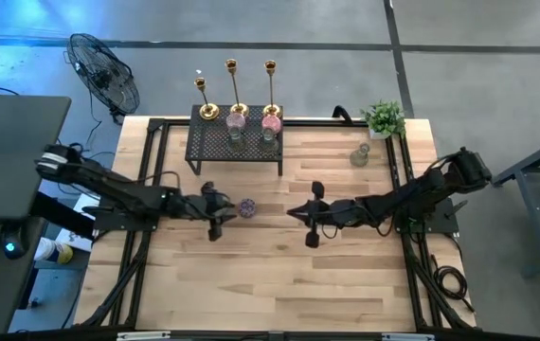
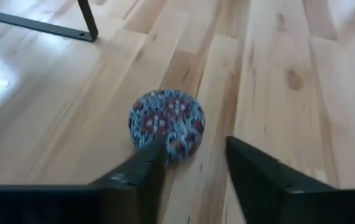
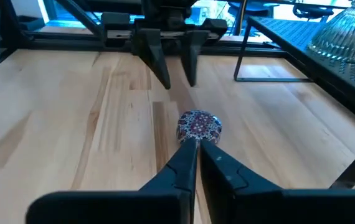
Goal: Pick & Place candle stick holders
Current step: Put the red patterned scented candle on the shelf
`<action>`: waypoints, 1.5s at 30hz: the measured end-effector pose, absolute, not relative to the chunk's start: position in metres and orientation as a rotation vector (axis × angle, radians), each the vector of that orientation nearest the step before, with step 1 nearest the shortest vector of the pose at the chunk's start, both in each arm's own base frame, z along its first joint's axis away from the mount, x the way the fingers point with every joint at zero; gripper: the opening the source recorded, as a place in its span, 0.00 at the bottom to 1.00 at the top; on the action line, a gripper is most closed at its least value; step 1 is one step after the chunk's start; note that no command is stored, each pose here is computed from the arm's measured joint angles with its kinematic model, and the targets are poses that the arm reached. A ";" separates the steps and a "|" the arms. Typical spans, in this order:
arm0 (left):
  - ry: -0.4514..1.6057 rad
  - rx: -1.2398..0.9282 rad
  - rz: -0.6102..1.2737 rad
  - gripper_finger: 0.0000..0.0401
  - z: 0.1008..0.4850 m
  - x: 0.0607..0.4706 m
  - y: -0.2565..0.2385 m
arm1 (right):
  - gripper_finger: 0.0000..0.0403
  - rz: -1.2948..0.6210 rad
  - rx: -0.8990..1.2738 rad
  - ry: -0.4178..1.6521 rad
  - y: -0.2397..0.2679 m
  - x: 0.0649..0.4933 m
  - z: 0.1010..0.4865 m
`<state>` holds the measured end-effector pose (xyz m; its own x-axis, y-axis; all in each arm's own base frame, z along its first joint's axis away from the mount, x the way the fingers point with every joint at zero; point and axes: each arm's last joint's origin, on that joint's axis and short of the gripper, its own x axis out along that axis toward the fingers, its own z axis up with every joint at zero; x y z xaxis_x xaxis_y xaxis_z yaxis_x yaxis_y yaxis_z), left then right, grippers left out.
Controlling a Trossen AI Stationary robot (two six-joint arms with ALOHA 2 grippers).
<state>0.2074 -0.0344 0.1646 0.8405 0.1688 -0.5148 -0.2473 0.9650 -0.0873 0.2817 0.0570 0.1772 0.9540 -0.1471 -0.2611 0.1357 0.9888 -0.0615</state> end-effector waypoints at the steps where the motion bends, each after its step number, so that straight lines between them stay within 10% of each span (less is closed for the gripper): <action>1: 0.539 -0.157 0.225 0.45 0.165 0.213 -0.036 | 0.03 -0.141 -0.043 0.272 0.057 0.282 0.177; 14: 0.669 -0.071 0.299 0.90 0.156 0.265 -0.044 | 0.00 -0.134 -0.047 0.293 0.057 0.281 0.175; 45: 0.715 -0.079 0.321 0.84 0.131 0.282 -0.021 | 0.01 -0.131 -0.050 0.301 0.057 0.281 0.174</action>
